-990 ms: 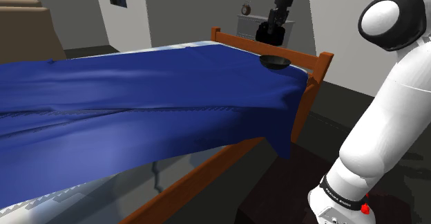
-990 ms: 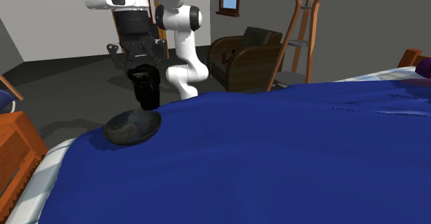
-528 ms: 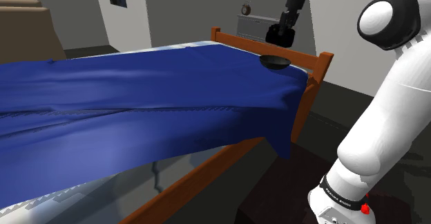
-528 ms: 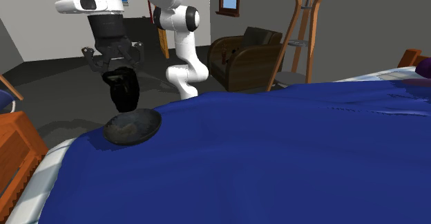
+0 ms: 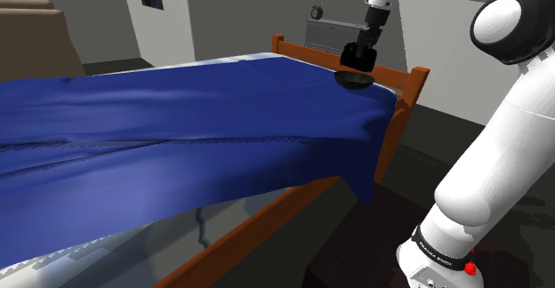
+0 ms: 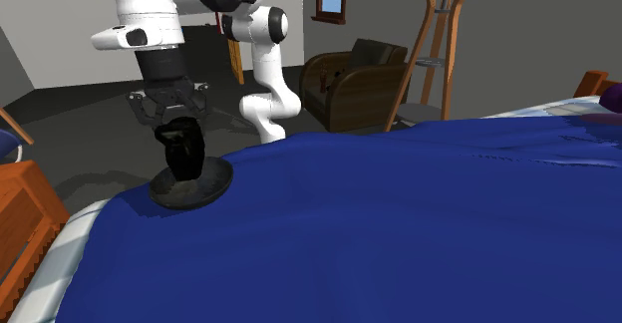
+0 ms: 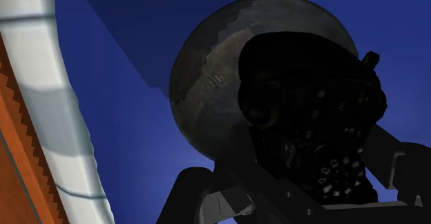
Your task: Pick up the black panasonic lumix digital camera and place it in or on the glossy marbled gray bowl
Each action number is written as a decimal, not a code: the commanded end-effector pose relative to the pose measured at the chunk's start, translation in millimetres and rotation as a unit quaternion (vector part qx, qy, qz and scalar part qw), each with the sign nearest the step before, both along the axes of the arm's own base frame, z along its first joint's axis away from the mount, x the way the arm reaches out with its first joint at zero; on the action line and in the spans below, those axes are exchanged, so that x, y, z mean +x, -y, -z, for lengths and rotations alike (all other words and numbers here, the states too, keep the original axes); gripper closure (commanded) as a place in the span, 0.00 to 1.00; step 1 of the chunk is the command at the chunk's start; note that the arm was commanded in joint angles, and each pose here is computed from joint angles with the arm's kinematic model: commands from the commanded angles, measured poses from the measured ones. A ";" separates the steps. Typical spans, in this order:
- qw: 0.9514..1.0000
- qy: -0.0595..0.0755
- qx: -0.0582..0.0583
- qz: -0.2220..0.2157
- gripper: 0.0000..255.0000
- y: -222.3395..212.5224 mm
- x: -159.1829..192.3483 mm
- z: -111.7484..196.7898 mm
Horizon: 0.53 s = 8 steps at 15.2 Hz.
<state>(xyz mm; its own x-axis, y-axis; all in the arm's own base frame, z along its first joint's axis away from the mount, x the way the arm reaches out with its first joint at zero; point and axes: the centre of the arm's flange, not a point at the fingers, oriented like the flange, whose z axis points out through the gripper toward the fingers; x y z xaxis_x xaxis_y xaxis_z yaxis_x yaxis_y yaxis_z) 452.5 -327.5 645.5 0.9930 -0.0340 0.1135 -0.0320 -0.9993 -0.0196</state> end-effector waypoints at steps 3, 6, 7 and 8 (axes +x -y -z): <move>1.000 0.001 0.000 0.000 1.00 0.9 -0.9 20.9; 1.000 0.001 0.000 0.000 1.00 0.9 -1.0 32.5; 1.000 0.001 0.000 0.000 1.00 0.9 -0.9 32.5; 1.000 0.001 0.000 0.000 1.00 0.9 -0.9 32.5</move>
<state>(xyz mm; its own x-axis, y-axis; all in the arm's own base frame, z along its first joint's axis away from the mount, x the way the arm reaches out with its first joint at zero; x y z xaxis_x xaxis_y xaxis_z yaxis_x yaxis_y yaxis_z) 451.9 -328.1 613.5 0.9929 -0.0339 0.1136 -0.0319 -0.9993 -0.0195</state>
